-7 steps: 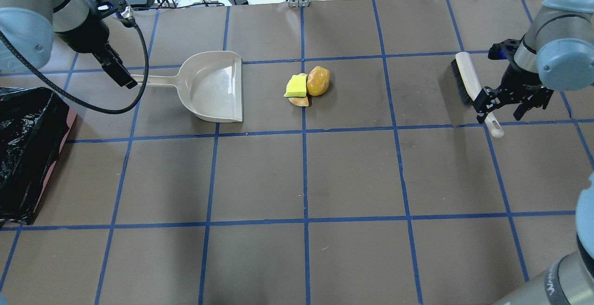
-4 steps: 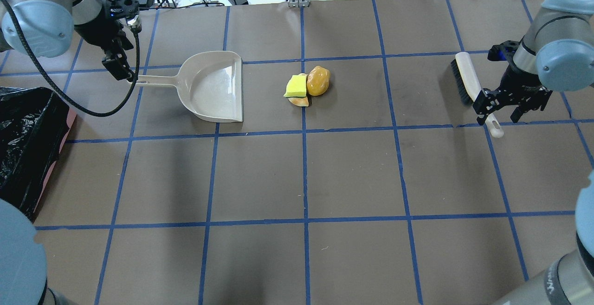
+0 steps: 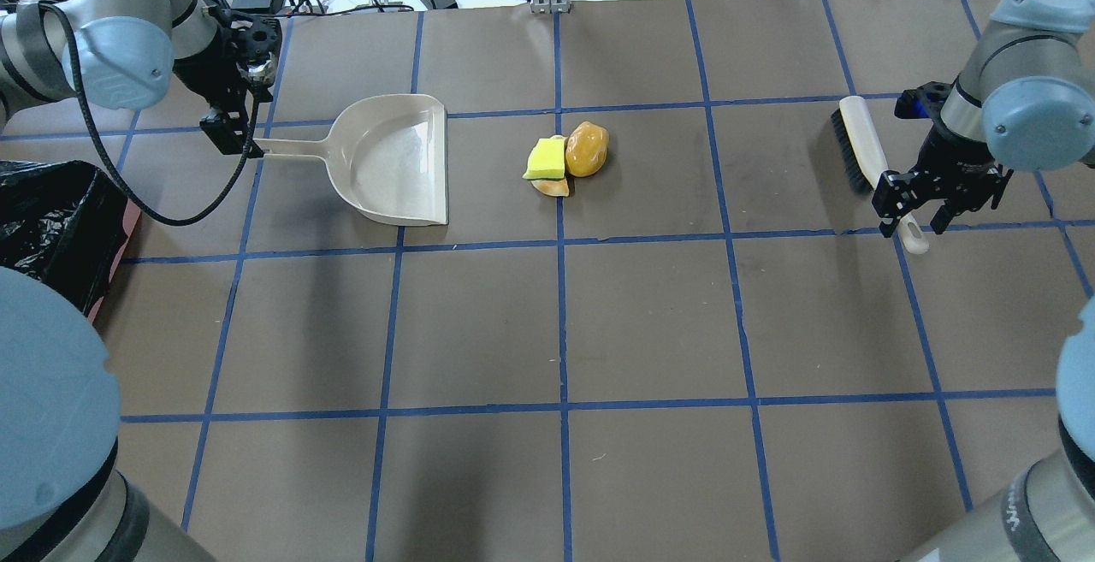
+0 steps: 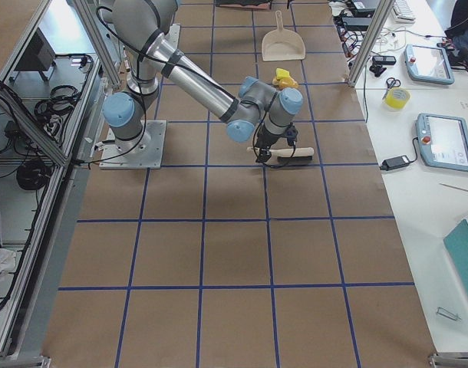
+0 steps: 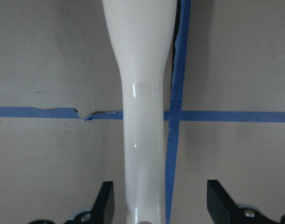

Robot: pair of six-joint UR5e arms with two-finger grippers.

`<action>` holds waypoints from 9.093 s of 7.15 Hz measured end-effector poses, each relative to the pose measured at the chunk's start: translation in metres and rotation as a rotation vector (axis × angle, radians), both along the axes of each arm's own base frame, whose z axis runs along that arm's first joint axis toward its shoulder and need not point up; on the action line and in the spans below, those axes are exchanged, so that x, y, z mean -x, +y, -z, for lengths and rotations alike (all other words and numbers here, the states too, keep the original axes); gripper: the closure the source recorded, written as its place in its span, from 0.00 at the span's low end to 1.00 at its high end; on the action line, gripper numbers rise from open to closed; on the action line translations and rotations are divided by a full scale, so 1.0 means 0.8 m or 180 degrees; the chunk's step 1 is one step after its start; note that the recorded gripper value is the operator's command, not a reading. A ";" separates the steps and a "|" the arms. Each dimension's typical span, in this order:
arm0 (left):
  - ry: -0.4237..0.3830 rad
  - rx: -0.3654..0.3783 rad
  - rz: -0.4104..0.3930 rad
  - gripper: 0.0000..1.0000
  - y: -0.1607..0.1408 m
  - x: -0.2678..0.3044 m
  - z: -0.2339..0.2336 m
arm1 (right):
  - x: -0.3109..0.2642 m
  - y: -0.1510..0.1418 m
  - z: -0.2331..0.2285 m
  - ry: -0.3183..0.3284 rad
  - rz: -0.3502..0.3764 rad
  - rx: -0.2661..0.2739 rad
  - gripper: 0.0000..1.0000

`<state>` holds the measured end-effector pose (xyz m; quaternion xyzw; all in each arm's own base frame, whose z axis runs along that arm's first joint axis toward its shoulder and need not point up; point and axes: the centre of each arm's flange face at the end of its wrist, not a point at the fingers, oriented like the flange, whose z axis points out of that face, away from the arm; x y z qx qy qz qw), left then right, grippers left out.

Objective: Sweep and dump trash into bin
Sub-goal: 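Grasp the brush handle with the right gripper while the left gripper grasps the dustpan handle, then lift the brush with the right gripper and move it behind the sponge and roll, then sweep the sponge and roll into the dustpan with the right gripper's brush, then carry the dustpan over the bag with the left gripper while the right returns the brush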

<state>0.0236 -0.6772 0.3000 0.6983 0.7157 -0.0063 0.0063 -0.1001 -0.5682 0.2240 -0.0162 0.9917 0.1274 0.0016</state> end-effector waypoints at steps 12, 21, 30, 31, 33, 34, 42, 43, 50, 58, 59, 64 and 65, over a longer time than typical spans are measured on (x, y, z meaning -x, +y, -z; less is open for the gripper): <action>0.0017 -0.0116 -0.0102 0.68 -0.010 -0.004 0.081 | -0.054 -0.014 -0.016 -0.0081 0.0132 0.0136 1.00; 0.0004 -0.0072 -0.0154 0.88 -0.010 0.007 0.077 | -0.378 0.016 -0.025 -0.0140 0.0584 0.0106 1.00; -0.0136 -0.0059 -0.0124 0.89 -0.013 0.013 0.067 | -0.566 0.002 0.003 -0.0086 0.0659 0.0234 1.00; -0.0171 -0.0068 -0.0108 0.89 -0.013 0.017 0.069 | -0.591 -0.001 0.004 -0.0124 0.0723 0.0237 1.00; -0.0186 -0.0078 -0.0099 0.89 -0.014 0.019 0.071 | -0.640 -0.001 0.013 -0.0143 0.0809 0.0234 1.00; -0.0184 -0.0083 -0.0098 0.89 -0.013 0.019 0.072 | -0.667 0.000 0.016 -0.0144 0.0841 0.0253 1.00; -0.0158 -0.0056 -0.0096 0.89 -0.014 0.020 0.067 | -0.806 0.015 -0.006 -0.0581 0.1040 0.0235 1.00; -0.0158 -0.0053 -0.0096 0.89 -0.014 0.020 0.066 | -0.815 0.018 -0.012 -0.0617 0.1045 0.0236 1.00; 0.0069 0.0007 -0.0090 0.90 -0.012 0.016 0.061 | -0.672 -0.004 -0.056 -0.0197 0.1009 0.0221 1.00; 0.0132 0.0222 -0.0099 1.00 0.032 -0.195 -0.013 | -0.216 -0.013 -0.095 -0.0103 0.0318 0.0277 1.00; 0.0126 0.0231 -0.0025 1.00 0.053 -0.241 -0.034 | -0.171 -0.012 -0.087 -0.0135 0.0276 0.0242 1.00; 0.0281 0.0057 0.0450 1.00 0.198 -0.484 -0.185 | -0.060 -0.001 -0.059 -0.0122 0.0092 0.0151 1.00; 0.0243 0.0017 0.0599 1.00 0.227 -0.526 -0.205 | -0.044 0.001 -0.057 -0.0123 0.0111 0.0143 1.00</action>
